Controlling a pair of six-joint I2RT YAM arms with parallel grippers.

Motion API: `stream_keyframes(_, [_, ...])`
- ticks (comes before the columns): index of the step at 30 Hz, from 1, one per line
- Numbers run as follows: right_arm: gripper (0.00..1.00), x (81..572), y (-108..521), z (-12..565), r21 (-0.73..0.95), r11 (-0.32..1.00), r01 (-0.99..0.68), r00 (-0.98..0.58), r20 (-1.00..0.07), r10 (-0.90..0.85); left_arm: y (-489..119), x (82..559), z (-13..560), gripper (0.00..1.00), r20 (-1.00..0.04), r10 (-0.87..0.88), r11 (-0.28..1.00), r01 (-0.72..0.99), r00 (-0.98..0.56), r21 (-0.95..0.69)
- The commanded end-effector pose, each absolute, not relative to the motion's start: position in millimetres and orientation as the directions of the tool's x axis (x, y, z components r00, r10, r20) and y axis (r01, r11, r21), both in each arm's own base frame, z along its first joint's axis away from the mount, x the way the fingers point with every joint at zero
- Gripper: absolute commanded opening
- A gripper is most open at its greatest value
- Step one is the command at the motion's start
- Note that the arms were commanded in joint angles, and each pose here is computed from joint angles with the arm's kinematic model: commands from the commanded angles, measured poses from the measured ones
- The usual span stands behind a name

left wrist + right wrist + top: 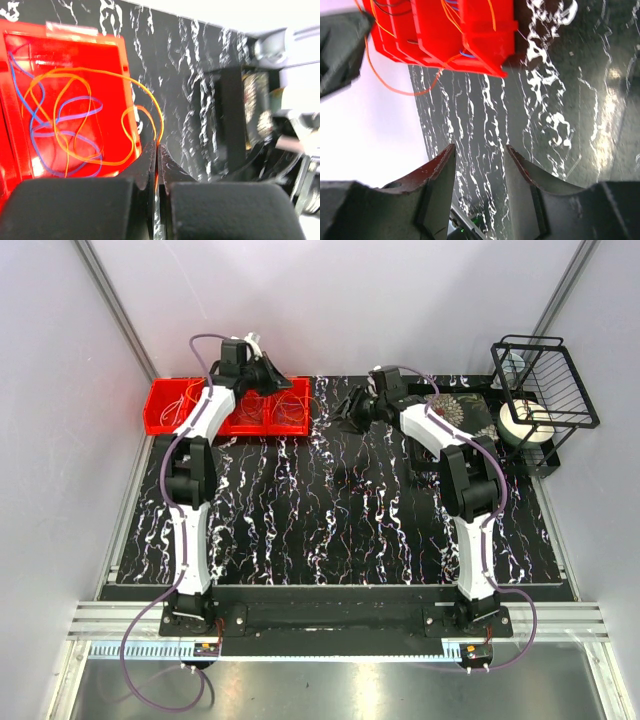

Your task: Untangle the cables

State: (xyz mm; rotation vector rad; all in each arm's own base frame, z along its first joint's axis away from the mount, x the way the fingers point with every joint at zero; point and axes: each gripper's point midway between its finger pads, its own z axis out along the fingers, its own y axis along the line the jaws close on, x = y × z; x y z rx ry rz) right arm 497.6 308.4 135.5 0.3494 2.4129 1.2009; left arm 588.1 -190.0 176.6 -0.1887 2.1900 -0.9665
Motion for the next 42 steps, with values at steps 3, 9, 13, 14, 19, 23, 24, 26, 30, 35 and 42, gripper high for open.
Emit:
stream_keyframes(3, [0.49,485,303,165,0.811,0.585,-0.006,-0.866,-0.297,0.402,-189,617,170,0.0,-0.454,-0.515,0.579,0.096,-0.727,-0.81])
stream_keyframes(9, [0.48,481,303,156,0.811,0.585,0.009,-0.878,-0.274,0.393,-193,628,166,0.0,-0.43,-0.534,0.544,0.094,-0.728,-0.834])
stream_keyframes(13, [0.48,480,305,153,0.816,0.578,0.015,-0.882,-0.261,0.391,-189,638,163,0.0,-0.446,-0.561,0.554,0.084,-0.698,-0.828])
stream_keyframes(14, [0.48,480,304,152,0.817,0.577,0.016,-0.884,-0.258,0.39,-190,640,162,0.0,-0.441,-0.568,0.551,0.077,-0.695,-0.831])
stream_keyframes(19, [0.47,479,306,154,0.819,0.574,0.009,-0.885,-0.261,0.386,-191,656,157,0.01,-0.469,-0.595,0.572,0.066,-0.653,-0.818])
stream_keyframes(23, [0.47,478,306,156,0.821,0.571,0.005,-0.886,-0.261,0.383,-189,666,157,0.18,-0.498,-0.607,0.599,0.055,-0.62,-0.799])
stream_keyframes(24, [0.47,477,306,157,0.821,0.571,0.005,-0.886,-0.261,0.383,-188,667,157,0.26,-0.501,-0.607,0.602,0.055,-0.617,-0.797])
stream_keyframes(26, [0.47,476,305,159,0.822,0.569,0.002,-0.886,-0.263,0.383,-190,664,164,0.34,-0.512,-0.598,0.609,0.067,-0.616,-0.79])
stream_keyframes(30, [0.47,474,306,163,0.825,0.566,-0.001,-0.885,-0.264,0.383,-190,651,178,0.52,-0.555,-0.564,0.645,0.094,-0.611,-0.758])
stream_keyframes(35, [0.47,470,308,170,0.829,0.56,-0.01,-0.885,-0.268,0.38,-181,635,202,0.63,-0.623,-0.517,0.71,0.113,-0.587,-0.695])
stream_keyframes(42, [0.47,461,310,177,0.828,0.561,-0.023,-0.886,-0.277,0.372,-173,618,216,0.64,-0.711,-0.418,0.807,0.128,-0.565,-0.577])
